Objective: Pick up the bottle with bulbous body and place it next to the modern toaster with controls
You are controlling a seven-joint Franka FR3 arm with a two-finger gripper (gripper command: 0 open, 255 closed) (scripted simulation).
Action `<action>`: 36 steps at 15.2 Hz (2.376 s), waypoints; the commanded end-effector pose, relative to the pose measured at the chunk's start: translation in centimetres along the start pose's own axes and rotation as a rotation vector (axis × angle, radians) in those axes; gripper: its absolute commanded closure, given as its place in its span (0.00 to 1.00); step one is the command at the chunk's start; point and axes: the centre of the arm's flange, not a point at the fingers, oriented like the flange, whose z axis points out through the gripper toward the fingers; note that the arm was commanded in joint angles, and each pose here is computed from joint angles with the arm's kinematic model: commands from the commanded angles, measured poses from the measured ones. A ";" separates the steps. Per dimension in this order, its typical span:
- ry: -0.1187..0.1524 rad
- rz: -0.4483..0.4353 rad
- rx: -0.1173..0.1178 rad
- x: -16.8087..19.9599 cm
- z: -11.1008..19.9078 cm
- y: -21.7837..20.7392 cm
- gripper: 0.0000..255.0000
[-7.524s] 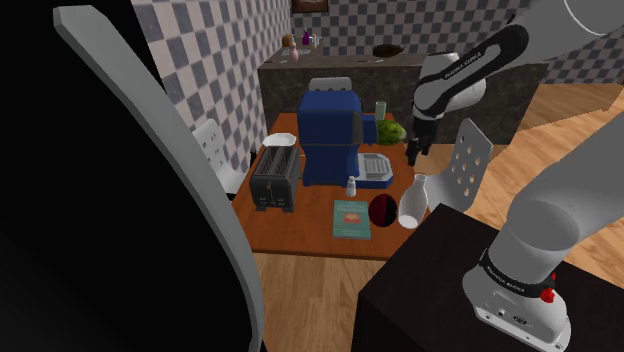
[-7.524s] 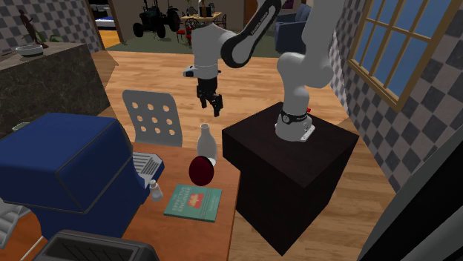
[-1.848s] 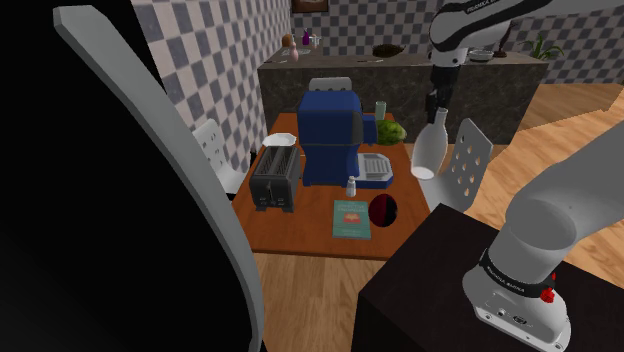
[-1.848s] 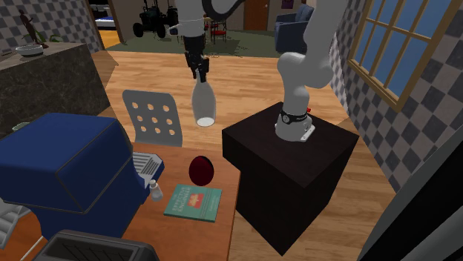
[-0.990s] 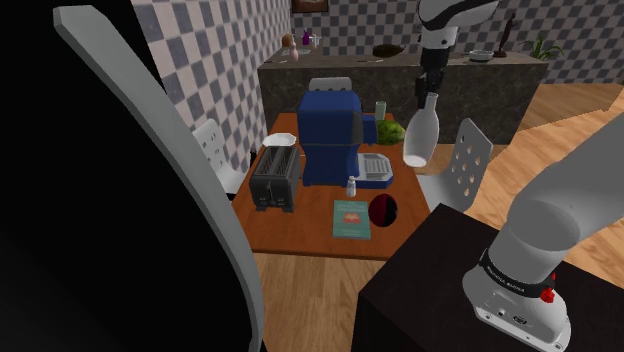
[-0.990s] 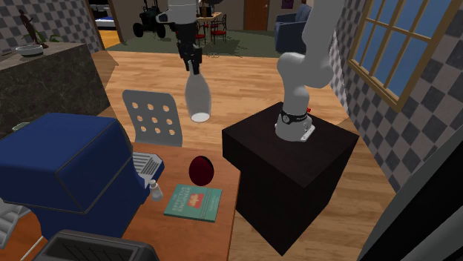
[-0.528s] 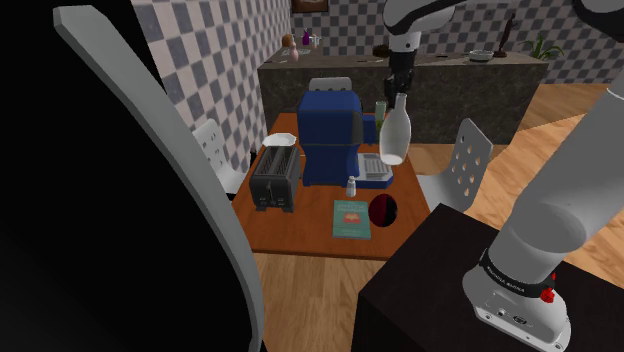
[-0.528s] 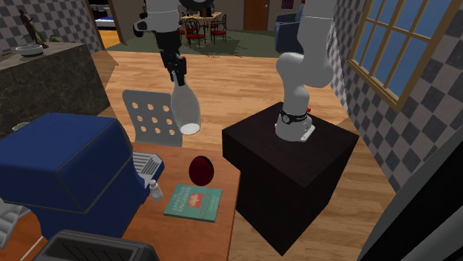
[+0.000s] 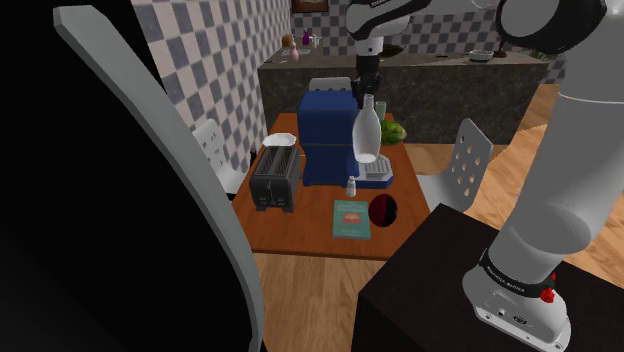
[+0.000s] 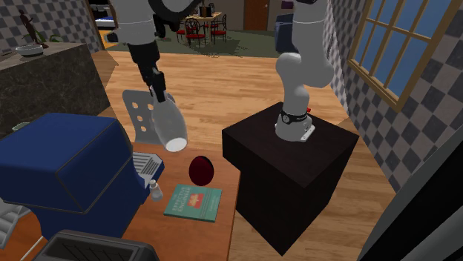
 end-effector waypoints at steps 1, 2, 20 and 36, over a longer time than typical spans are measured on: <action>0.001 0.000 0.000 2.4 0.0 -0.9 1.00; 0.001 0.000 0.000 3.6 0.1 -1.4 1.00; 0.001 0.000 0.000 16.7 4.9 -7.0 1.00; 0.001 0.000 0.000 17.1 13.4 -6.9 1.00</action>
